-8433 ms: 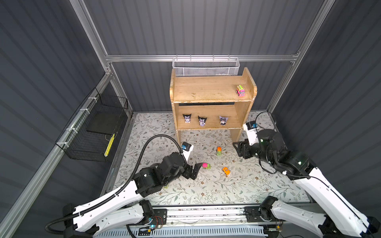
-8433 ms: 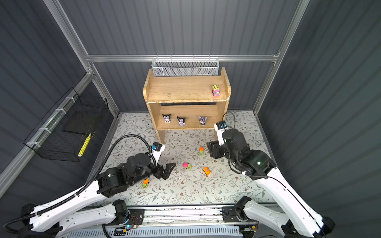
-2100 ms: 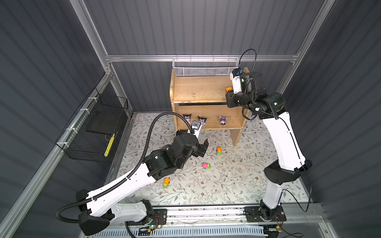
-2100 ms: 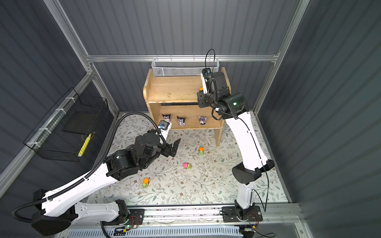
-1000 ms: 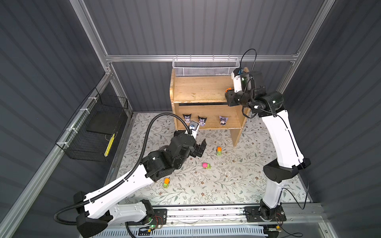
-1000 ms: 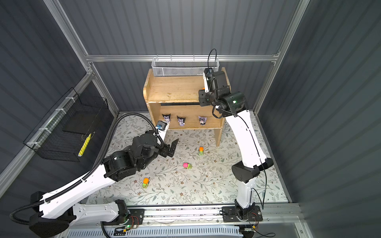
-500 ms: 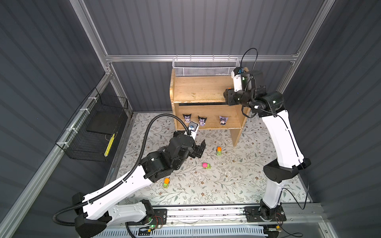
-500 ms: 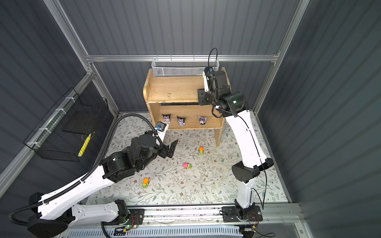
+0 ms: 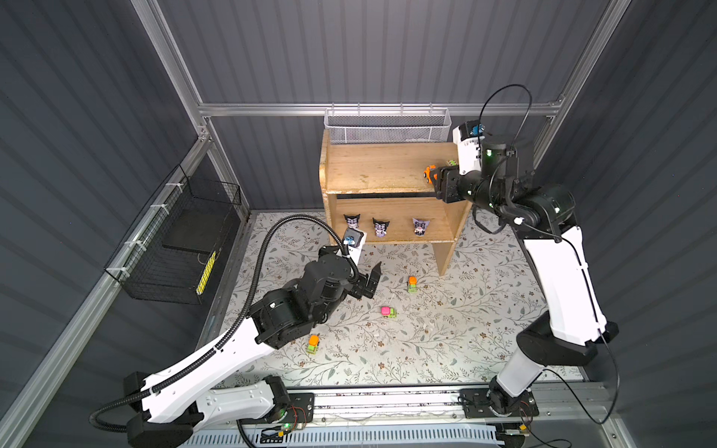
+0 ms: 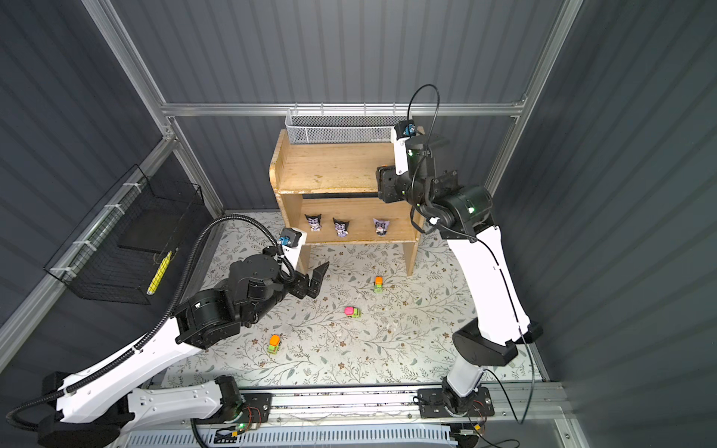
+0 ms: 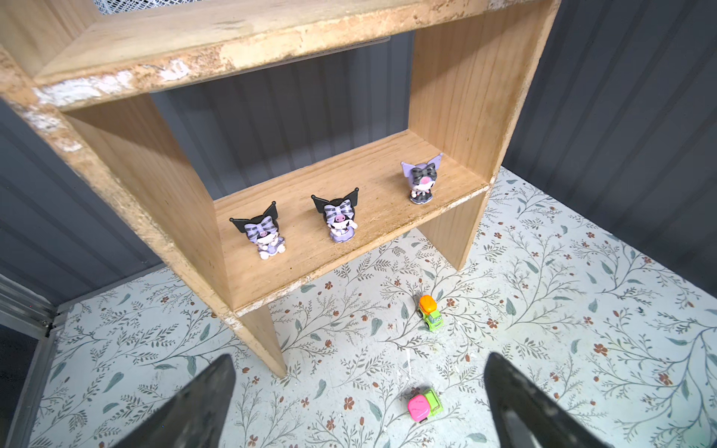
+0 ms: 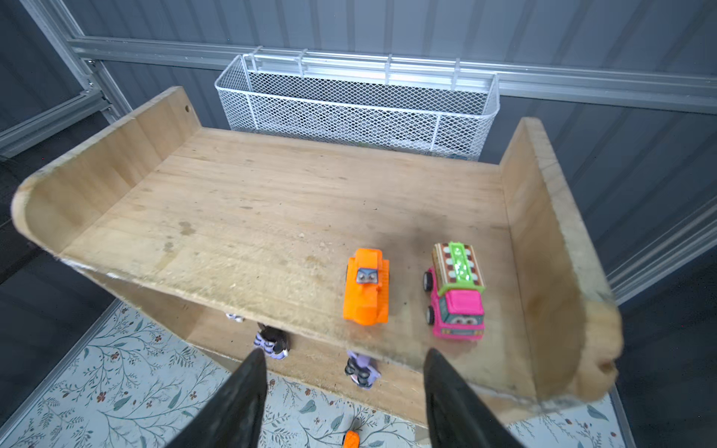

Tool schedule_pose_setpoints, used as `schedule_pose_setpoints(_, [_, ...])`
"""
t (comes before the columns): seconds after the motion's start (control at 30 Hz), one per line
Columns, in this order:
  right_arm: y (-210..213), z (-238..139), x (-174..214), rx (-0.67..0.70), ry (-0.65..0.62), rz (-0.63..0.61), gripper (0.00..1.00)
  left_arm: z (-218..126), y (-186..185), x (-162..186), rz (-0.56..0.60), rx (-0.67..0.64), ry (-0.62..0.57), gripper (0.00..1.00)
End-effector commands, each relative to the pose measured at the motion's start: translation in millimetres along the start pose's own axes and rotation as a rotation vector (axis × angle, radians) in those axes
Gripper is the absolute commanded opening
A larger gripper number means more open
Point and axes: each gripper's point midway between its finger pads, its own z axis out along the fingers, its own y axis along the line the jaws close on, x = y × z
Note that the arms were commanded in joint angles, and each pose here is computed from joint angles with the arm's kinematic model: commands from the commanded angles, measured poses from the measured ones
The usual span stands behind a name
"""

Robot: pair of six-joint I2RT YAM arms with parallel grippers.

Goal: Place and organize the plastic toys onto the shelf
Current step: 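Open the right gripper and withdraw it toward the orange-and-green toy car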

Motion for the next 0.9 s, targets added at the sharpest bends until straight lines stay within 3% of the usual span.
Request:
schedule_pose_setpoints(0.0, [2, -11, 8, 0.015, -0.010, -0.003, 0.65, -5, 1, 13, -0.035, 0.021, 0.031, 1.00])
schedule_pose_setpoints(0.23, [2, -37, 71, 0.019, 0.043, 0.033, 0.65, -17, 0, 45, -0.132, 0.071, 0.082, 1.00])
schedule_pose_setpoints(0.5, [-3, -54, 178, 0.015, 0.139, 0.121, 0.65, -16, -21, 120, -0.234, 0.182, 0.190, 1.00])
schedule_pose_setpoints(0.87, [1, -13, 312, 0.036, 0.303, 0.210, 0.65, -6, -61, 197, -0.211, 0.223, 0.307, 1.00])
